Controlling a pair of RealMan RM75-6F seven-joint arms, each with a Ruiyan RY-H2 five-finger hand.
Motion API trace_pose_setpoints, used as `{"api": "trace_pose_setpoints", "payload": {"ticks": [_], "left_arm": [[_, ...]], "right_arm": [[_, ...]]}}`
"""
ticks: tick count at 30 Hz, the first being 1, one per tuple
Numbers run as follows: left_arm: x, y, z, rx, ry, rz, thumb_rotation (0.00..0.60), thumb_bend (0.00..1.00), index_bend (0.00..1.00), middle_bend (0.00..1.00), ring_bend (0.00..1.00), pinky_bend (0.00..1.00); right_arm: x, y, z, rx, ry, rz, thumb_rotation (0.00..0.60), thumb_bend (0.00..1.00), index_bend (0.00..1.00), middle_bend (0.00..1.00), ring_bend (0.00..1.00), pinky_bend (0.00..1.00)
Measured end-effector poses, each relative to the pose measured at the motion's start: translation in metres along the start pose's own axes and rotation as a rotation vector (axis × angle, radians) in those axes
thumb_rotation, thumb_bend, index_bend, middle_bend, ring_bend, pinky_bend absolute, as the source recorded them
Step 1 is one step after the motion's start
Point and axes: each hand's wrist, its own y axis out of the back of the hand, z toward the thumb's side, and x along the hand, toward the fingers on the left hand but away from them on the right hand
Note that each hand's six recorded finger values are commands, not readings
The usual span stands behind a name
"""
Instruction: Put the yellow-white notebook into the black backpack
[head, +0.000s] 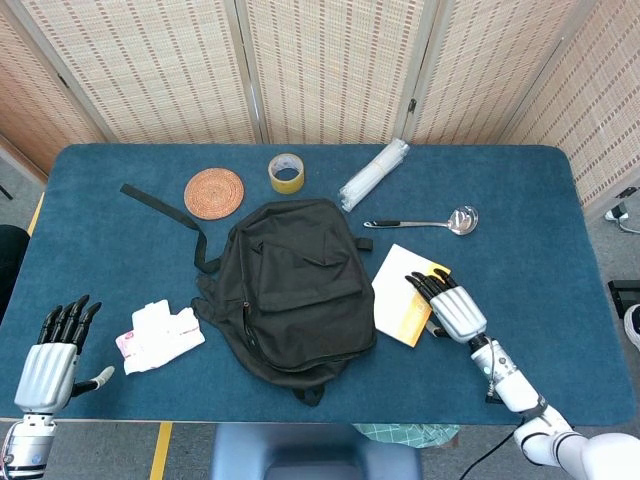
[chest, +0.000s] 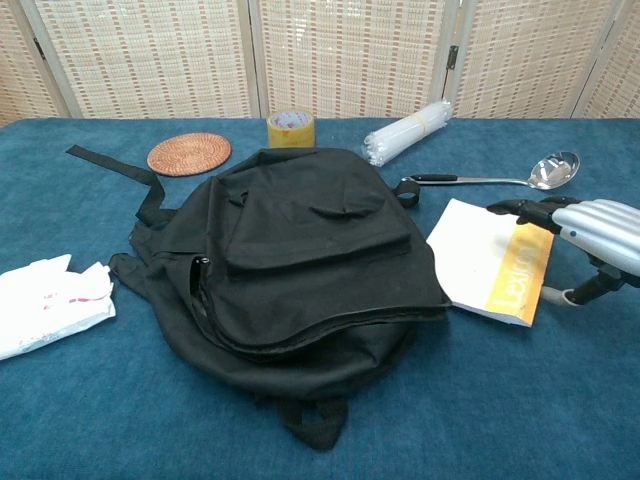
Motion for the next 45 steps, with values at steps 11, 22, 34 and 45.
{"api": "trace_pose_setpoints", "payload": {"ticks": [11, 22, 34, 45], "left_arm": [[-0.001, 0.000, -0.001, -0.005, 0.002, 0.003, 0.600, 0.20, 0.10, 0.05, 0.07, 0.00], [-0.003, 0.002, -0.002, -0.012, 0.007, 0.007, 0.600, 0.20, 0.10, 0.05, 0.07, 0.00], [-0.003, 0.002, -0.003, -0.016, 0.006, 0.007, 0.600, 0.20, 0.10, 0.05, 0.07, 0.00], [-0.002, 0.003, -0.004, -0.014, 0.007, 0.008, 0.600, 0.20, 0.10, 0.05, 0.07, 0.00]], "right_arm": [[-0.020, 0.021, 0.019, -0.031, 0.037, -0.093, 0.600, 0.34, 0.09, 0.15, 0.21, 0.15], [-0.034, 0.017, 0.047, -0.005, 0.103, -0.087, 0.600, 0.34, 0.31, 0.17, 0.21, 0.15], [-0.033, 0.017, 0.048, -0.010, 0.097, -0.115, 0.600, 0.34, 0.45, 0.23, 0.24, 0.15], [-0.033, 0.016, 0.046, -0.013, 0.093, -0.132, 0.600, 0.34, 0.64, 0.34, 0.31, 0.20]]}}
